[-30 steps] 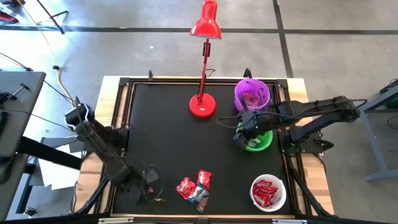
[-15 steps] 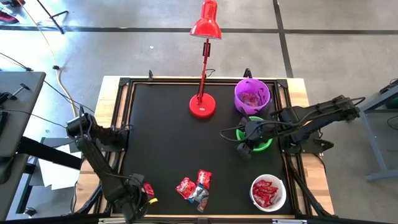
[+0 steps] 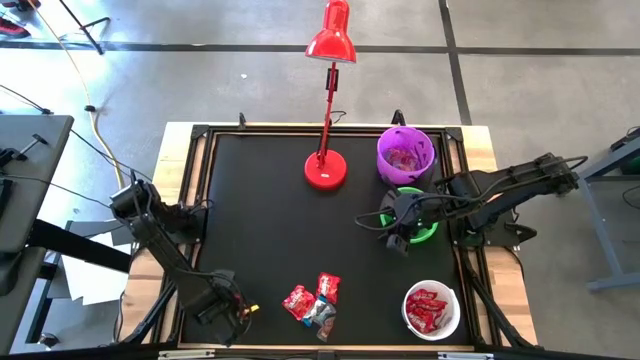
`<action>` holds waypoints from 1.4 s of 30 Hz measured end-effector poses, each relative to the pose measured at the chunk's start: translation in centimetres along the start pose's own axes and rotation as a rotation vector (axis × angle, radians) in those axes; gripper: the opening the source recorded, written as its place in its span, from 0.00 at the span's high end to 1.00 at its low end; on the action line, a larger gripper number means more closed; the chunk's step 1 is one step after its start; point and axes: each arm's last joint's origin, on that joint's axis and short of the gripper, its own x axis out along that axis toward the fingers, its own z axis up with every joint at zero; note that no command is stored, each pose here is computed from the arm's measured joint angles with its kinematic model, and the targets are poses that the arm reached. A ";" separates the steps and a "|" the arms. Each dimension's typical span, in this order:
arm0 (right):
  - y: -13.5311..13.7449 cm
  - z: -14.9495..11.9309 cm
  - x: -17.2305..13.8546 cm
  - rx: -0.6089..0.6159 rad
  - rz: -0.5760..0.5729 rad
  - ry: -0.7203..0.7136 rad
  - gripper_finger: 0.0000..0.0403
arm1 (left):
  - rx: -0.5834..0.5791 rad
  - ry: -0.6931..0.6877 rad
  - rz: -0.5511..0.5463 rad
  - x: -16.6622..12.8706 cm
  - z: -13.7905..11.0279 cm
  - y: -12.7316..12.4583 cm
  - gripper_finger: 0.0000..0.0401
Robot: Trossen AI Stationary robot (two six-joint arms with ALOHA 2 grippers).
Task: Organize candy in baskets
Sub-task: Put the white chocolate bar into the green bucket
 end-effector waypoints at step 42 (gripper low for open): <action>0.2 0.4 0.0 0.042 0.023 -0.039 0.72 | -0.001 -0.141 0.119 6.2 -1.3 -0.1 0.67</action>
